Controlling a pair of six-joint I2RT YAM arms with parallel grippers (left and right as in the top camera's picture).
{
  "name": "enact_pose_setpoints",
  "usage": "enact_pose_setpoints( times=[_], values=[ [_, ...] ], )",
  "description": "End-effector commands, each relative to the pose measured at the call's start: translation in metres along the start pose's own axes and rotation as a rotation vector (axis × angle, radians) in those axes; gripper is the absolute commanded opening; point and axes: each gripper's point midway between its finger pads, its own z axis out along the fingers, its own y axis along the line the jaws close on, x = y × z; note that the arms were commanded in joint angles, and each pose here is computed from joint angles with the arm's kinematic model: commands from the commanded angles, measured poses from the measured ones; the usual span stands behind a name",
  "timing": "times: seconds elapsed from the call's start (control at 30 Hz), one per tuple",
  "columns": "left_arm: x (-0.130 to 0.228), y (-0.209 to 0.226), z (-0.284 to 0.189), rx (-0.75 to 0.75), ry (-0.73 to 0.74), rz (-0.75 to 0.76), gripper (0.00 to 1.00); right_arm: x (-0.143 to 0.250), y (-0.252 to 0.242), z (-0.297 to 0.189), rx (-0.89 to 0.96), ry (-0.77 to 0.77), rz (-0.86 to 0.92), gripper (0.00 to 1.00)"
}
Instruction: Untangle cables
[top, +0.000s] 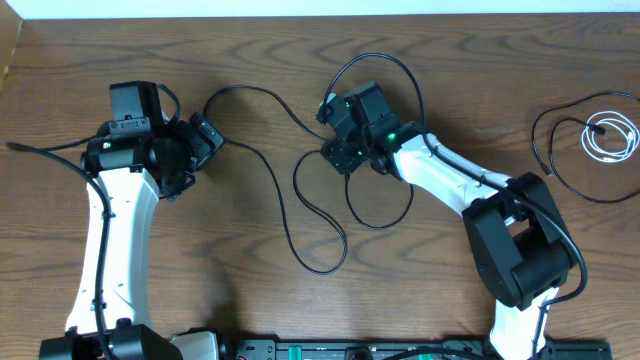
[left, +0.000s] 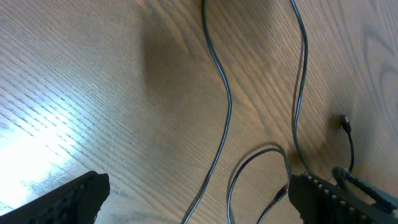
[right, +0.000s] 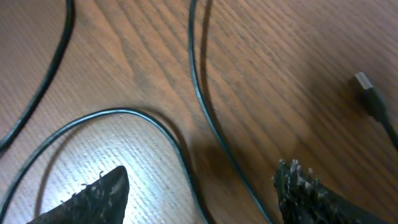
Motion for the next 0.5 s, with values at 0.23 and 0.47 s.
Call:
enact_pose_setpoints(
  times=[0.23, 0.47],
  values=[
    [-0.001, 0.0, 0.0, -0.001, 0.001, -0.007, 0.98, 0.05, -0.01, 0.042, -0.005, 0.131, 0.008, 0.73],
    [-0.001, 0.0, 0.0, -0.001, 0.001, -0.007, 0.98, 0.088, 0.003, 0.043, -0.043, 0.279, 0.03, 0.64]
  ],
)
